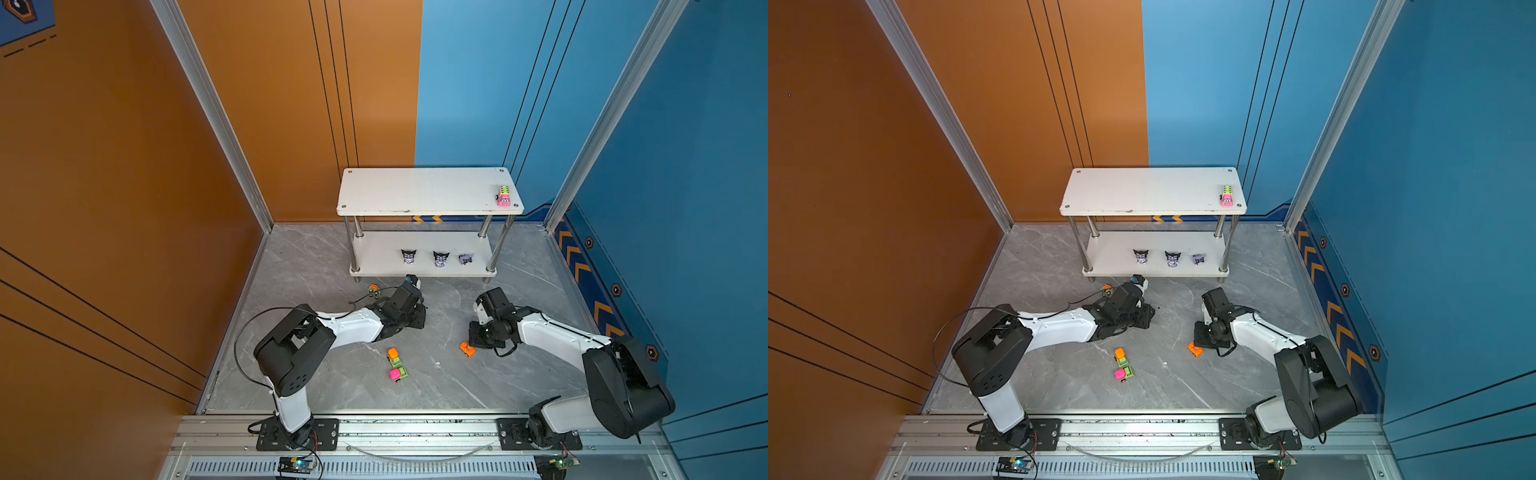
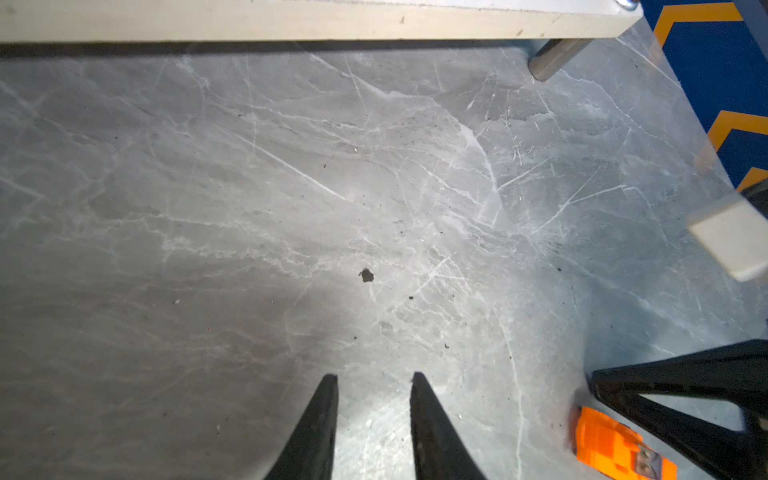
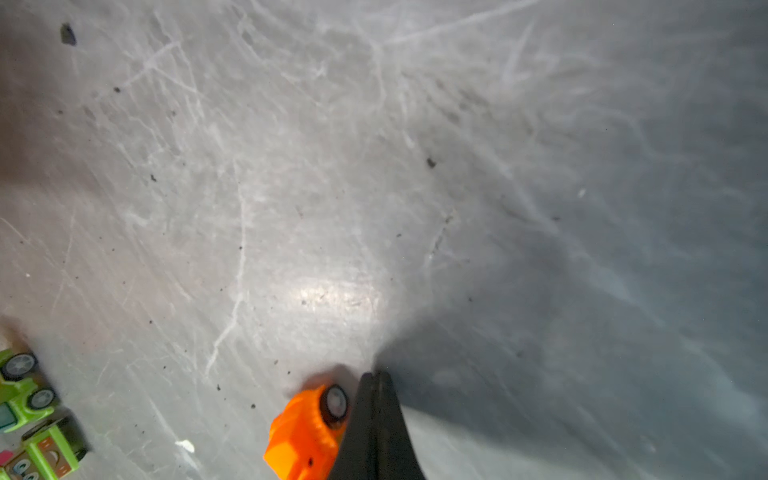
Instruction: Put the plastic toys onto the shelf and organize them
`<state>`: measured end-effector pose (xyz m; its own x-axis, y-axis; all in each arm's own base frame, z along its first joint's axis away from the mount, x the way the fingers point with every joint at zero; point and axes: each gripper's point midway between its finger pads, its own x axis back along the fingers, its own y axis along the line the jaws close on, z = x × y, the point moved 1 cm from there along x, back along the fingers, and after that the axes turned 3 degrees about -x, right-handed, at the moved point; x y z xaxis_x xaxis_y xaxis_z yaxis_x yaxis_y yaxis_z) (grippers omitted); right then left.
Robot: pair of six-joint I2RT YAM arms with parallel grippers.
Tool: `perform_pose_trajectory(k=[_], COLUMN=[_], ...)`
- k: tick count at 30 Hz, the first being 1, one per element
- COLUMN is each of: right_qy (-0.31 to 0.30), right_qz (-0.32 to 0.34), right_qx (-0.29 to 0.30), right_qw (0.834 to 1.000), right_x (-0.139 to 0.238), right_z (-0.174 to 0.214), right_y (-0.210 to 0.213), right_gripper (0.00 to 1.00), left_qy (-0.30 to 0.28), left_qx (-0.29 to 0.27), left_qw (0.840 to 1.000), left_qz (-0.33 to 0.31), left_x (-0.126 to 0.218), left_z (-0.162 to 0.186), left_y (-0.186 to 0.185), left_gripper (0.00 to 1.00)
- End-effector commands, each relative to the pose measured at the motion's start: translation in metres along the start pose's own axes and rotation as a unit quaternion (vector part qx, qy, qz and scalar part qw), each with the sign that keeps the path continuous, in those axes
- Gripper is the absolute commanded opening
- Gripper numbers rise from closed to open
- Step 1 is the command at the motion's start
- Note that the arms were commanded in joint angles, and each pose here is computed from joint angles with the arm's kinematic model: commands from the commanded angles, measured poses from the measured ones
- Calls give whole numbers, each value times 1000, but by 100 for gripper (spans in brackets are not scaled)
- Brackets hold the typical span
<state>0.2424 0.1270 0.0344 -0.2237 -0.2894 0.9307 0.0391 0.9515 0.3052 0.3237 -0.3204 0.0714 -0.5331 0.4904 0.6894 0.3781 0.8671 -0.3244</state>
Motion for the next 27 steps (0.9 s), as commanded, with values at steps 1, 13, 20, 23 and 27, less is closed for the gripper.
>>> perform_pose_trajectory(k=[1,13,20,23,27], right_qy=[-9,-3,31,31,21], right_qz=[25,31,22,35,37], right_qx=[9,97,103,91,62], right_qw=[1000,995,994,995,997], right_x=[20,35,8,5,2], right_z=[8,54,74,68,51], right_y=[-2,41,45,33,17], right_gripper=[0,0,0,0,0], left_qy=[6,3,1,2,2], left_qx=[7,10,13,14,14], left_qw=[1000,1000,1000,1000,1000], left_qz=[-4,11,16,12,11], left_x=[0,-16,-16,-14,-12], left_z=[3,-8,-10,-8,-6], left_y=[6,-3,-3,-1,1], left_gripper=[32,32,32,32,32])
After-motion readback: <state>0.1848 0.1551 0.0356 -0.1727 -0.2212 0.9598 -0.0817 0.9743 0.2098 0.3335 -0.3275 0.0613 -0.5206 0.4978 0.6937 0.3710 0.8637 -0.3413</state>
